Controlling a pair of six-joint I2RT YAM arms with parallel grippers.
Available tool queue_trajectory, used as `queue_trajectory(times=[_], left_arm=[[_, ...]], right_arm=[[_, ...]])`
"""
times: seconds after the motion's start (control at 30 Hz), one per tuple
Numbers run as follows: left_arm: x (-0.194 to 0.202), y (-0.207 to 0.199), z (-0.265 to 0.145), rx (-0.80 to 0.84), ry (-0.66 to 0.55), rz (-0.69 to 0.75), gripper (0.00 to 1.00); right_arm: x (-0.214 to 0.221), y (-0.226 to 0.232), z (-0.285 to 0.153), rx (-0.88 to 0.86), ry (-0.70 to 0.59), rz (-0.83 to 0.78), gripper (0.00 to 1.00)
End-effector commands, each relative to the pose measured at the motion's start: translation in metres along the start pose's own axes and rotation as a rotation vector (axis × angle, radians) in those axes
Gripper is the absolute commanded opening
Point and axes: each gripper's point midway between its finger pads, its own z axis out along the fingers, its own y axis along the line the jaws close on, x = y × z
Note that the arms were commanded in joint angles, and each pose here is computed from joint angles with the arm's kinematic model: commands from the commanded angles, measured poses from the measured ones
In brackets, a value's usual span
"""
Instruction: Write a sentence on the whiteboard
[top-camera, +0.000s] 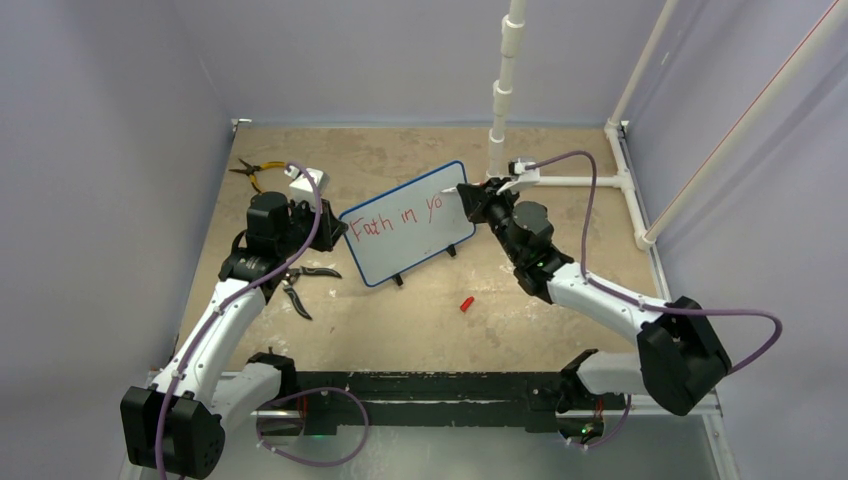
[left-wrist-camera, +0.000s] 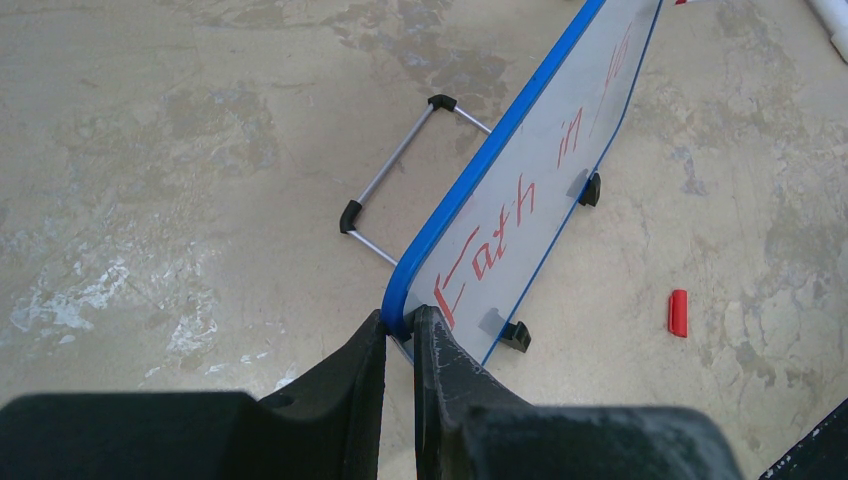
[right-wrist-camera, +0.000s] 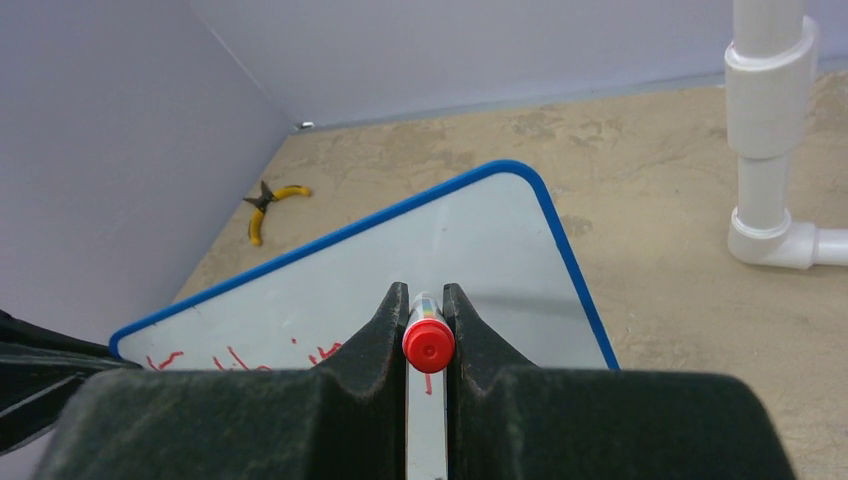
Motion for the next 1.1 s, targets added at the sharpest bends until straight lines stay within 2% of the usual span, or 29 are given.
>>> queue_trajectory(times=[0.0,1.07], left_arm=[[0.004,0.001,0.002,0.003,0.008,0.012,0.0],[0.004,0.001,0.003,0.008,0.01,0.012,0.0]], right_arm=[[-0.023,0.002,-0.002,0.007,-0.059,-0.003,0.0],[0.001,-0.019,0.014,0.067,-0.003,-0.043,0.0]])
